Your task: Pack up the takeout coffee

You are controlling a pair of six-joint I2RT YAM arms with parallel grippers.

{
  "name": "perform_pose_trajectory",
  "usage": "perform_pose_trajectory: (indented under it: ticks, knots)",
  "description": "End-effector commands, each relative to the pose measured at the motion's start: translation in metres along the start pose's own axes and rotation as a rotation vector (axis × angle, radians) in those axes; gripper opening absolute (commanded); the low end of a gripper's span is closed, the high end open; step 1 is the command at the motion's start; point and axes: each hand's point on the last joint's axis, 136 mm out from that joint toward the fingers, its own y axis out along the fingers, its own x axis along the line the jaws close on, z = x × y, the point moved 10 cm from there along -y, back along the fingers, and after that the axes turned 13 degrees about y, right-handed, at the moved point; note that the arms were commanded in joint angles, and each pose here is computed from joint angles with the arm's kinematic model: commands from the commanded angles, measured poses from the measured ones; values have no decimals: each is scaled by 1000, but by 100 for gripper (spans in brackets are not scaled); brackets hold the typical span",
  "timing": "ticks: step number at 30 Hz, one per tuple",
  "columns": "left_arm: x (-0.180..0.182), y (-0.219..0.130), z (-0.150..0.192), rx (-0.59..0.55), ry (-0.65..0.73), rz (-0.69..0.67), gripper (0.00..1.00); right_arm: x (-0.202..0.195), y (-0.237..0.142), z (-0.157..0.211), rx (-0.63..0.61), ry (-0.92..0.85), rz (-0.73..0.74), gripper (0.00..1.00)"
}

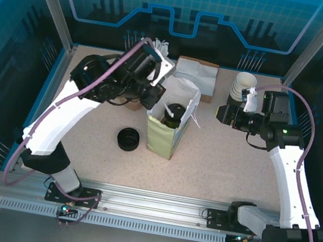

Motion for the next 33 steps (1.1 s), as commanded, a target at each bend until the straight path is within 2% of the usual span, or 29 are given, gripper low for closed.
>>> perform_pose_trajectory:
  ticks: [1, 7, 12, 21, 28, 33]
  knots:
    - [-4, 3, 12, 66, 48, 26, 9, 2, -8, -3, -29, -21, -1, 56]
    - [-11, 23, 19, 122, 46, 69, 9, 0, -8, 0, -24, -18, 2, 56]
    - [-19, 34, 19, 121, 56, 88, 10, 0, -7, -1, -20, -20, -5, 56]
    - [-22, 35, 16, 114, 71, 98, 37, 3, -11, -1, -25, -28, -8, 56]
    - [-16, 38, 12, 93, 64, 26, 44, 4, -13, -1, -28, -30, -8, 56]
    - [-5, 50, 9, 101, -7, -14, 49, 5, -15, 0, -33, -33, -5, 56]
